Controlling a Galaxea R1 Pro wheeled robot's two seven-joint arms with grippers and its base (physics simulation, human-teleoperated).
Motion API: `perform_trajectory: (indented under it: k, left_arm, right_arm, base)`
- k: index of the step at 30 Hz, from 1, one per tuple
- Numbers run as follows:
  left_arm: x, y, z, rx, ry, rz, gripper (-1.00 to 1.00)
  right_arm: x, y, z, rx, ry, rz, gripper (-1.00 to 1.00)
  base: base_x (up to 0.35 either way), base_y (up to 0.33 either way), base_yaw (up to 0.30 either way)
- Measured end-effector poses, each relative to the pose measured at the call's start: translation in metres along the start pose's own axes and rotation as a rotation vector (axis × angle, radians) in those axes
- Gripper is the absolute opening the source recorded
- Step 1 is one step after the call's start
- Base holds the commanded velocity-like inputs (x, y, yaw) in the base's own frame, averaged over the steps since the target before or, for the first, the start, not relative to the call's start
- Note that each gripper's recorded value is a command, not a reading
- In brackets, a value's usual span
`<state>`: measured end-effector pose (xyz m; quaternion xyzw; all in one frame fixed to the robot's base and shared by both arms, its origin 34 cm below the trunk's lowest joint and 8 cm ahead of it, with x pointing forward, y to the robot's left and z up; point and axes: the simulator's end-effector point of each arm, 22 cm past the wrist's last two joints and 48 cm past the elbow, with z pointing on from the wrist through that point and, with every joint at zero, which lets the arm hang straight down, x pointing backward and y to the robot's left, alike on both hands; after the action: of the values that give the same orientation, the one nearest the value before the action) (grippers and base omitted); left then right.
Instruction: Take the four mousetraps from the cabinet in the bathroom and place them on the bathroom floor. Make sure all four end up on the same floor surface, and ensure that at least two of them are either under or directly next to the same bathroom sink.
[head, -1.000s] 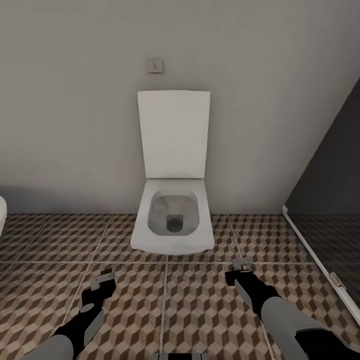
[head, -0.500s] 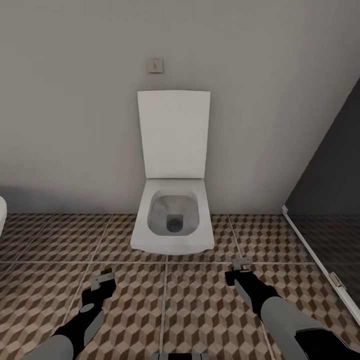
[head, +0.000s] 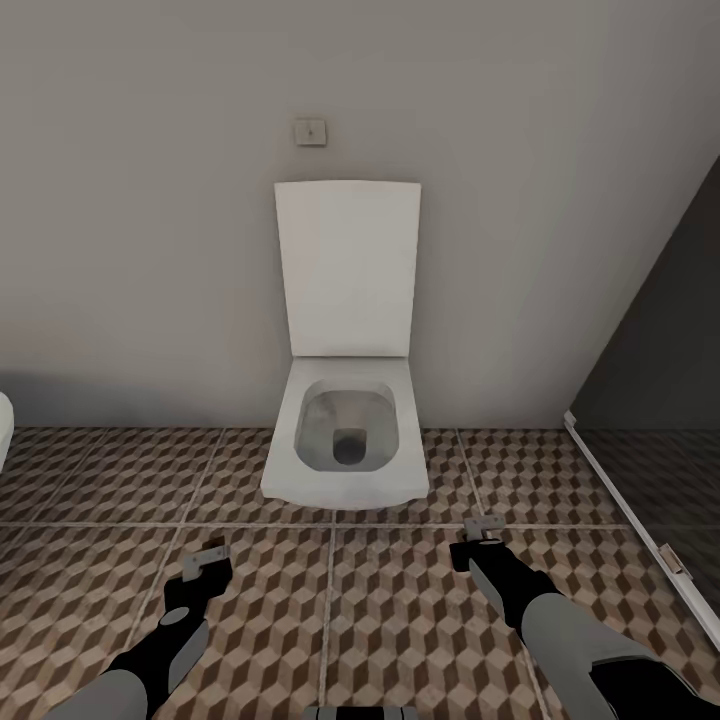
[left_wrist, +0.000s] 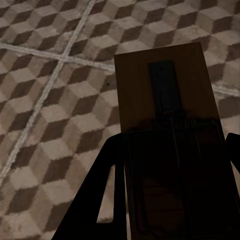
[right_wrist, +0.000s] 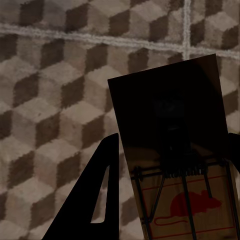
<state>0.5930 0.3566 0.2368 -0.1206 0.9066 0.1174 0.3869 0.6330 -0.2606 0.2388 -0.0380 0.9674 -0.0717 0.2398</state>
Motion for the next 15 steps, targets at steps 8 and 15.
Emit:
perform_trajectory:
  k: [8,15]
  left_arm:
    - [0.0015,0.0004,-0.0002,-0.001,0.003,0.002,-1.00]
    - [0.0019,0.0004,-0.0003,0.000,0.003,0.009,-1.00]
  right_arm:
    - [0.0001,-0.0016,0.0001,0.004,0.001,0.001,-1.00]
    - [-0.0001,-0.0012,0.0000,0.003,0.000,0.001,-1.00]
  base:
    - [0.003,0.013,0.000]
    - [0.072,0.220,0.000]
